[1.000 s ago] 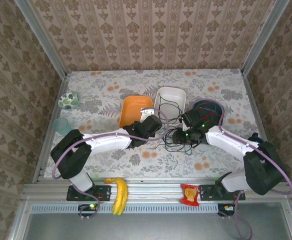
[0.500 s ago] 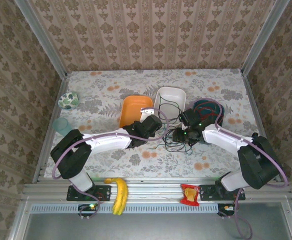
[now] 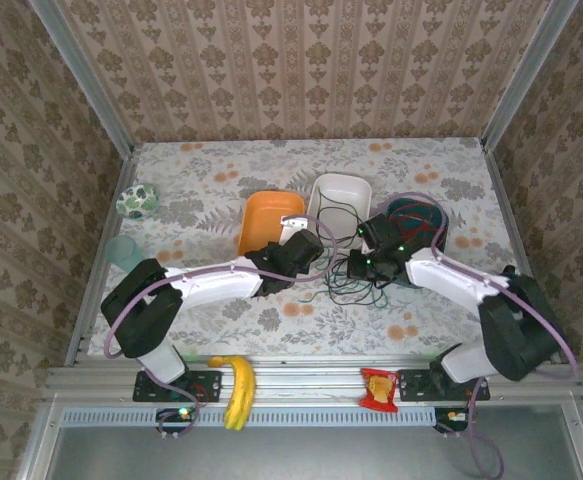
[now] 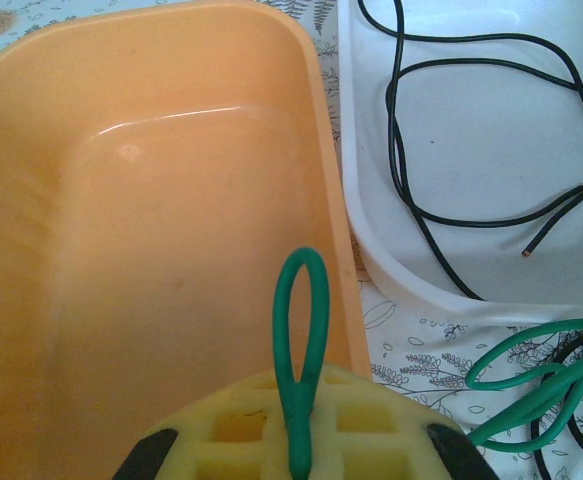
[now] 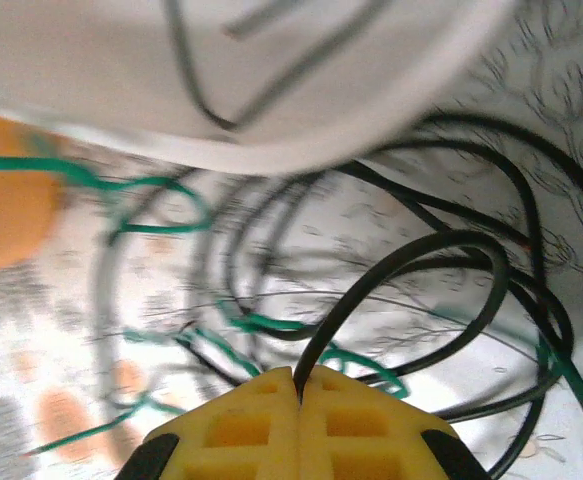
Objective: Untangle the cables
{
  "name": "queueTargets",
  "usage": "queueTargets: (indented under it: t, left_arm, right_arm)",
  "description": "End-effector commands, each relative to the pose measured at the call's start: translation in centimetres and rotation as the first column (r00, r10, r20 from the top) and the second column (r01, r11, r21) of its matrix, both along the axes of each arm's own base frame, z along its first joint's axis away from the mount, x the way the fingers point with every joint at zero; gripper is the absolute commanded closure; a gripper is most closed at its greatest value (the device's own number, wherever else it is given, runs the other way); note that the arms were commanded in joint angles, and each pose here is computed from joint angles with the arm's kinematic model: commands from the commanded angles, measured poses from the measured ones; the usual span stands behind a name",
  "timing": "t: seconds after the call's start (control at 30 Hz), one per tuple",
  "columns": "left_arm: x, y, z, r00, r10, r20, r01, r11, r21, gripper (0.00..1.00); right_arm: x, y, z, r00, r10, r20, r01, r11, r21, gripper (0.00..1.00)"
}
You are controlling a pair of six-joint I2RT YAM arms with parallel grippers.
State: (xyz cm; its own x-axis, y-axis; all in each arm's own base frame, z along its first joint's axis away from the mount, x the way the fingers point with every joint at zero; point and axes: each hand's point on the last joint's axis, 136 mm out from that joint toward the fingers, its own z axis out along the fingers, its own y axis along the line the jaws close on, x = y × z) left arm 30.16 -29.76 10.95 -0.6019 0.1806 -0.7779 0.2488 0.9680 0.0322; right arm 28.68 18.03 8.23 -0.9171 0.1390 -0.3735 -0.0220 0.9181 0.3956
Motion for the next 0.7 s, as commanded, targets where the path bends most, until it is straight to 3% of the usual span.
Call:
queueTargets:
  t: [0.0, 0.33, 0.47, 0.67]
  left_arm:
    - [0.3, -0.3, 0.4, 1.000, -0.004, 0.016, 0.004, 1.000, 0.011, 1.00]
    - [0.3, -0.5, 0.1, 1.000, -0.010, 0.004, 0.010, 1.000, 0.024, 1.00]
    - [0.3, -0.4, 0.0, 1.000, -0.008, 0.000, 0.008, 0.999, 0.032, 1.00]
    - [0.3, -0.4, 0.0, 1.000, -0.007, -0.001, 0.007, 0.999, 0.040, 1.00]
  right_arm:
    - [0.1, 1.7, 5.9, 0.984, 0.064, 0.169, -0.086, 0.988, 0.127, 1.00]
    - [1.2, -0.8, 19.5, 0.867, -0.066, 0.494, -0.026, 0.984, 0.177, 1.00]
    - [1.4, -2.5, 25.0, 0.772, -0.111, 0.626, 0.008, 0.986, 0.166, 1.00]
    - [0.5, -4.7, 33.6, 0.579, -0.158, 0.800, 0.022, 0.984, 0.178, 1.00]
